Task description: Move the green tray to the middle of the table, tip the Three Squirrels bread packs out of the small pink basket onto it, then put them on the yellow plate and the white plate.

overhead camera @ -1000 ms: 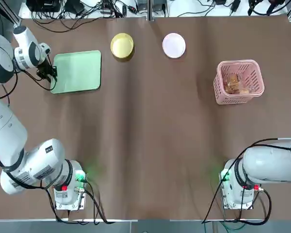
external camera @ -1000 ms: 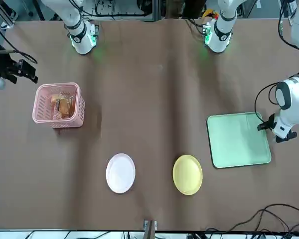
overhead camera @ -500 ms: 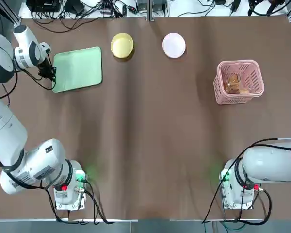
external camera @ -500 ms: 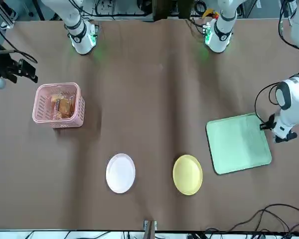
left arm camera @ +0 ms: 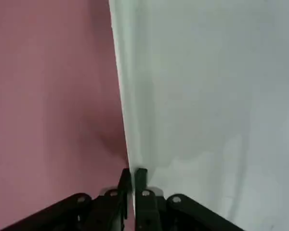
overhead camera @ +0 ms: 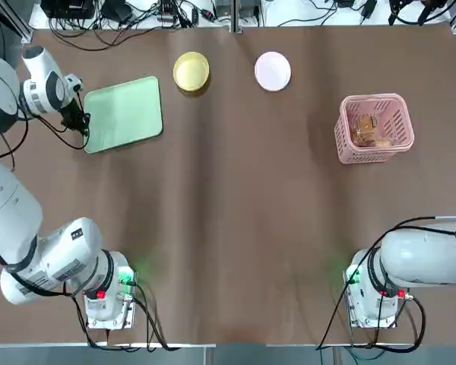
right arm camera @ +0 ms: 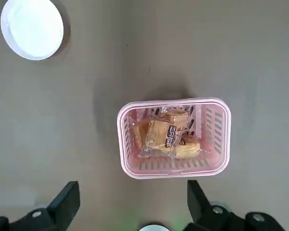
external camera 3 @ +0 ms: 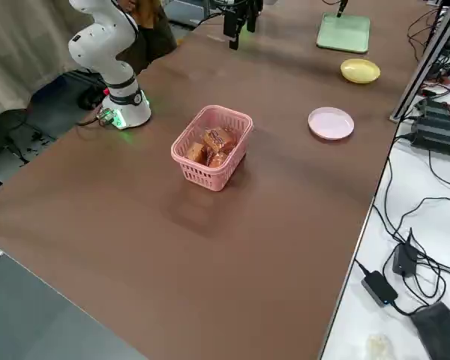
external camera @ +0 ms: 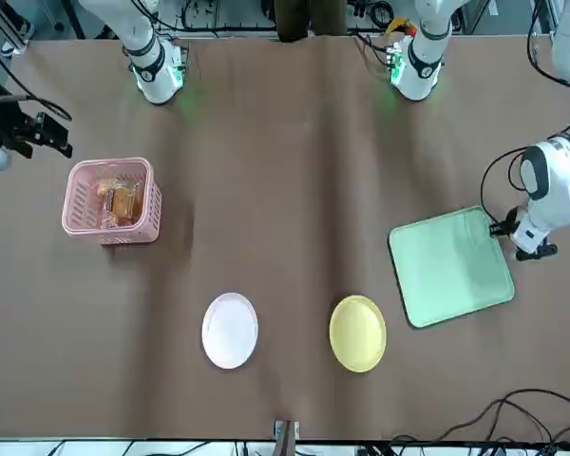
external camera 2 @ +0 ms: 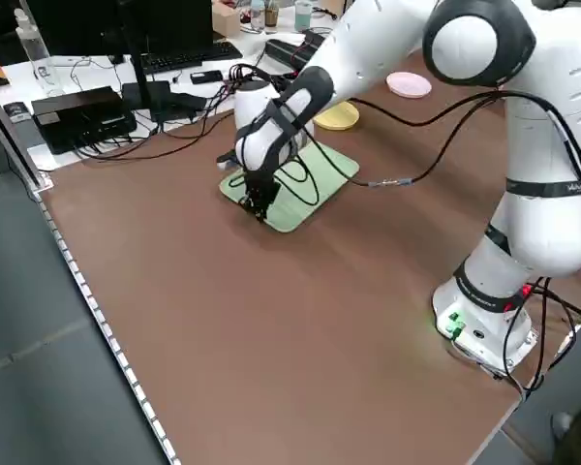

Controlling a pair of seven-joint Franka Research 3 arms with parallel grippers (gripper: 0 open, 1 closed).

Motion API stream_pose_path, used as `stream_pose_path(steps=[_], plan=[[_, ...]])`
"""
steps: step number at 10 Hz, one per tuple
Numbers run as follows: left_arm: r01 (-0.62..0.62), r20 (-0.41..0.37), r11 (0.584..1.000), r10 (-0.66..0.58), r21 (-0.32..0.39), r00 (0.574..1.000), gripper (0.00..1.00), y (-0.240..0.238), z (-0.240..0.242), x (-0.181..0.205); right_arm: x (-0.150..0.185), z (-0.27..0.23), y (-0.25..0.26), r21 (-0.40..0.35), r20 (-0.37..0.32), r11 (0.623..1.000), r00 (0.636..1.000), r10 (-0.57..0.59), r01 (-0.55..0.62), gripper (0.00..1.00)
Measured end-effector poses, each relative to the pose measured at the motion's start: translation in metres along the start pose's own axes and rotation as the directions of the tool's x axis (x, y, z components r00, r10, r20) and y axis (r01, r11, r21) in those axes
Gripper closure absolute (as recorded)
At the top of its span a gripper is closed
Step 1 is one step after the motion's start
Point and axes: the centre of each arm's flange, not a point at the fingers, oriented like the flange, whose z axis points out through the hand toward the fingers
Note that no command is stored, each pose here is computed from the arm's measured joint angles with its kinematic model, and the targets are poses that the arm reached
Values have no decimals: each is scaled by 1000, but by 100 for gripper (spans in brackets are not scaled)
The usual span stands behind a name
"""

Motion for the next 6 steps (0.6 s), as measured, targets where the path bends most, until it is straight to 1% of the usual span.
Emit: stream_pose_path(steps=[3,4,6], plan=[[-161,39,987,161,-7,986,93,13,-2,-41,0,0,0,0,-2,1000,1000,-1,1,1],[-190,44,982,190,-7,981,93,16,-4,-50,0,0,0,0,-2,1000,1000,0,0,1],[-220,46,975,220,-8,974,93,27,-8,-57,0,0,2,0,0,1000,1000,3,-3,1]])
